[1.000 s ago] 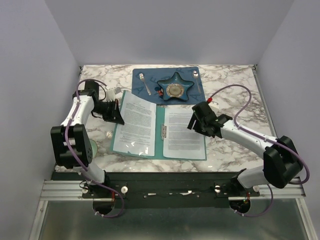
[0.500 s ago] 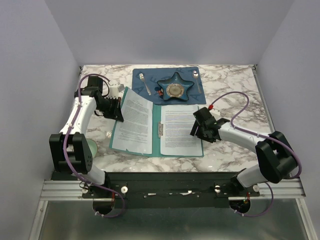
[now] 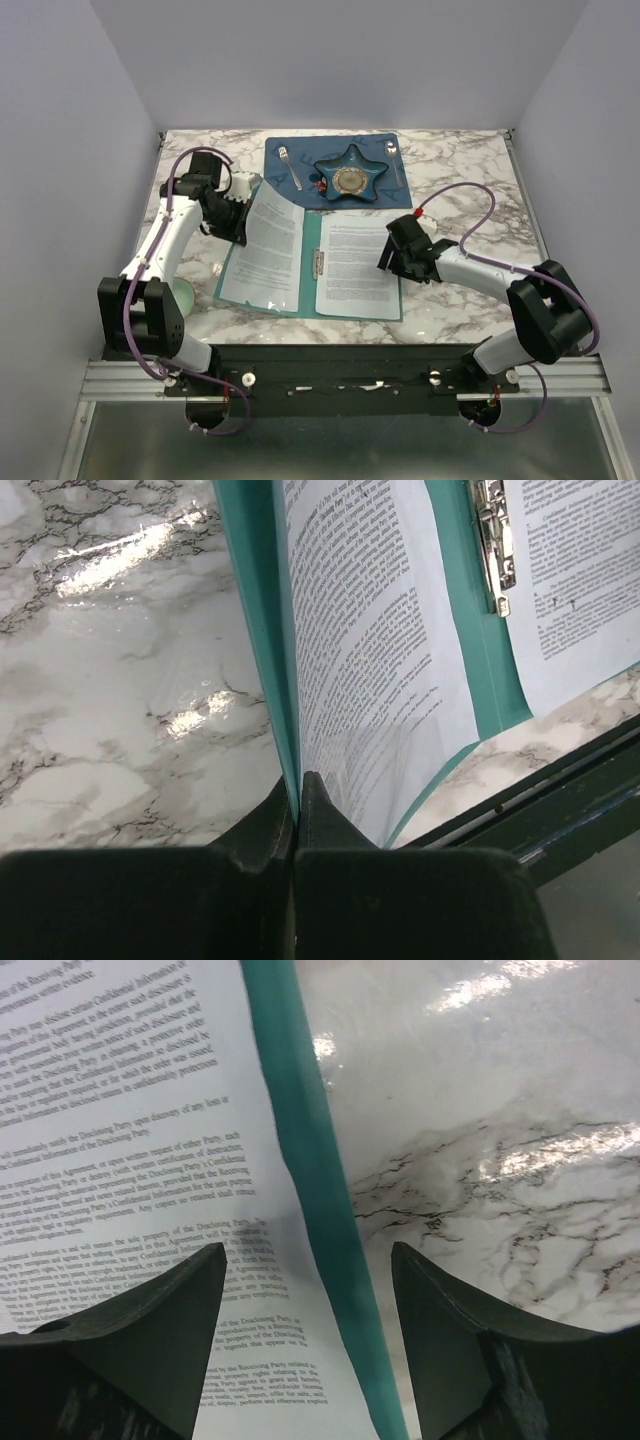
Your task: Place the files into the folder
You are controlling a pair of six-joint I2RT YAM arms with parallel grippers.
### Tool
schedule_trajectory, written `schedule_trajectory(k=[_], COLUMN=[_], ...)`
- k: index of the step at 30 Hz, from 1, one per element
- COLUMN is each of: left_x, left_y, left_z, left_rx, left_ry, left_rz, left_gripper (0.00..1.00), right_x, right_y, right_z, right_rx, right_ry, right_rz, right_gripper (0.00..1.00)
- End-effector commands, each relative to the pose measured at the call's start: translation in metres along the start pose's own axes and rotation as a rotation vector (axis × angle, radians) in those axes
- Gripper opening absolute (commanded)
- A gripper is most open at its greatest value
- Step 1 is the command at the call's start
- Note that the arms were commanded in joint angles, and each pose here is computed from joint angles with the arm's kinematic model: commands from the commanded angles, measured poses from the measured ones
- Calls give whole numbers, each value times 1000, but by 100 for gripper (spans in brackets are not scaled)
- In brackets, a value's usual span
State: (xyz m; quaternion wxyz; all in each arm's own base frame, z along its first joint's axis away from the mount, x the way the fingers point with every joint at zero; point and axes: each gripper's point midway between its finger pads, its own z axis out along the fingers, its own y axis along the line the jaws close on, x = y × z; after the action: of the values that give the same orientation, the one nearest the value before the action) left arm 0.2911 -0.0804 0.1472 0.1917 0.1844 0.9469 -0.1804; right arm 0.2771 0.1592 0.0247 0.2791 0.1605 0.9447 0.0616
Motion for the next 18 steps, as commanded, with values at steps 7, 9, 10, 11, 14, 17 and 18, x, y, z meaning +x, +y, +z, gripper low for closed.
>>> schedule_trajectory(k=[7, 9, 10, 11, 14, 17, 18], left_x=[2, -3, -11, -14, -27, -35, -37], left_y=[-54, -72, -80, -87, -119, -151, -156], left_z=[-3, -4, -9, -12, -23, -37, -40], left_rx=[1, 46, 71, 100, 239, 390, 417], left_ry=[42, 33, 10, 1, -39, -52, -54], left_rz=[106, 103, 106, 102, 77, 32, 30], left_gripper=[4, 13, 19, 27, 61, 75, 81], right_x=[38, 44, 48, 54, 62, 67, 68], right_y=[5, 5, 2, -2, -9, -13, -14], right_z=[16, 17, 17, 18, 18, 17, 18], right_rx=[-97, -114, -112, -111, -107, -103, -102], right_ry=[109, 121, 129, 140, 151, 162, 163], right_rz=[37, 56, 61, 65, 71, 66, 64], right_gripper=[69, 68, 68, 67, 66, 65, 65])
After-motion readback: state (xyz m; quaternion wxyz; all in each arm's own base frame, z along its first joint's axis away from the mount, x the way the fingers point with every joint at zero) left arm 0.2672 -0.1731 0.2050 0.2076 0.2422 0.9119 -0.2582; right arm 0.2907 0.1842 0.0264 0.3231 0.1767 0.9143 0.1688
